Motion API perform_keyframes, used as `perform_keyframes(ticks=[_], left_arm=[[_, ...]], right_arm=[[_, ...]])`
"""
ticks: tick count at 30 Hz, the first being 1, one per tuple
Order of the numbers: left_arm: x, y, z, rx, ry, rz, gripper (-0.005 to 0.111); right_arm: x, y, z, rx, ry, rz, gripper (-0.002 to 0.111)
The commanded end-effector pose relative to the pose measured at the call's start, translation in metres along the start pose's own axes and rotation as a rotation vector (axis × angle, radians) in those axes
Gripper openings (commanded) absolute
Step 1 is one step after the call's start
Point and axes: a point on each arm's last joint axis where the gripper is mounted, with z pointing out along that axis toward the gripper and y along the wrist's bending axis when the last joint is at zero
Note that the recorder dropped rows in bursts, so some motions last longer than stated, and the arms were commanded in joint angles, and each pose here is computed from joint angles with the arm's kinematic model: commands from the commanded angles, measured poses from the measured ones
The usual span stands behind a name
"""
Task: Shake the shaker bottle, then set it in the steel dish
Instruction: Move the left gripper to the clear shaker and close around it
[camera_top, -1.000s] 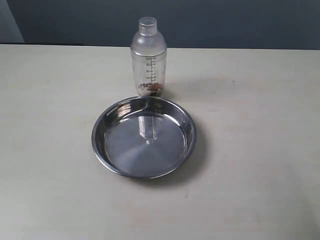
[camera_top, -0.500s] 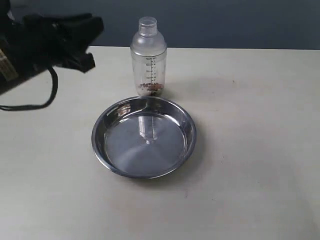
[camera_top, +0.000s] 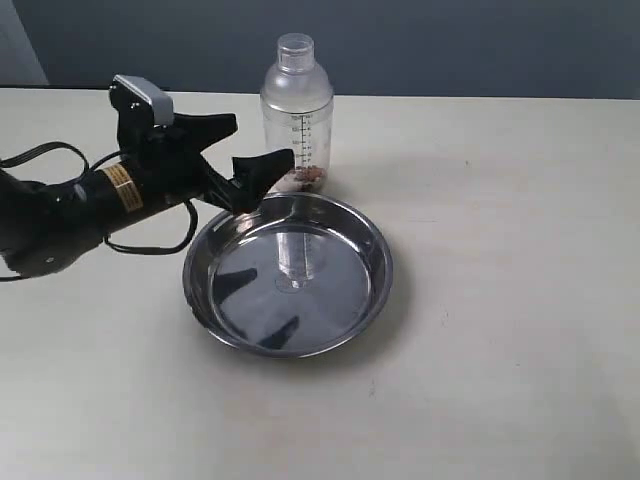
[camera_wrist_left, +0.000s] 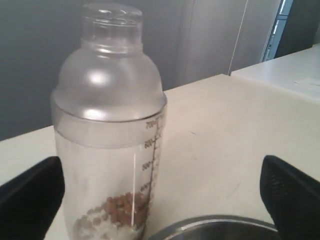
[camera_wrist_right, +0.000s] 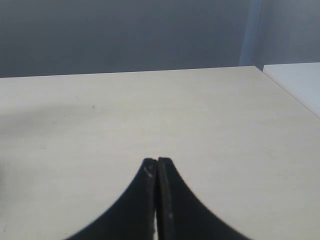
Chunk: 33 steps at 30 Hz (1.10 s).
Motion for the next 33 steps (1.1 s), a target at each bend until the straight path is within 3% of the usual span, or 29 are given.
perform_keyframes(ticks=[1,11,27,33], left_arm=[[-0.006,0.018,0.025,0.020,-0.074,0.064,0.106],[0.021,0.048,0.065,0.052,-0.088,0.044,0.106],[0.037,0.060,0.100,0.175,-0.088,0.005,0.106],[0.036,0.053,0.121,0.124,-0.004,0.039,0.106]], right_arm=[[-0.001,0.000,0.000,0.004,-0.016,0.000,-0.001],[-0.001,0.000,0.000,0.004,-0.016,0.000,-0.001],[-0.001,0.000,0.000,0.004,-0.016,0.000,-0.001],[-0.001,0.000,0.000,0.004,-0.016,0.000,-0.001]])
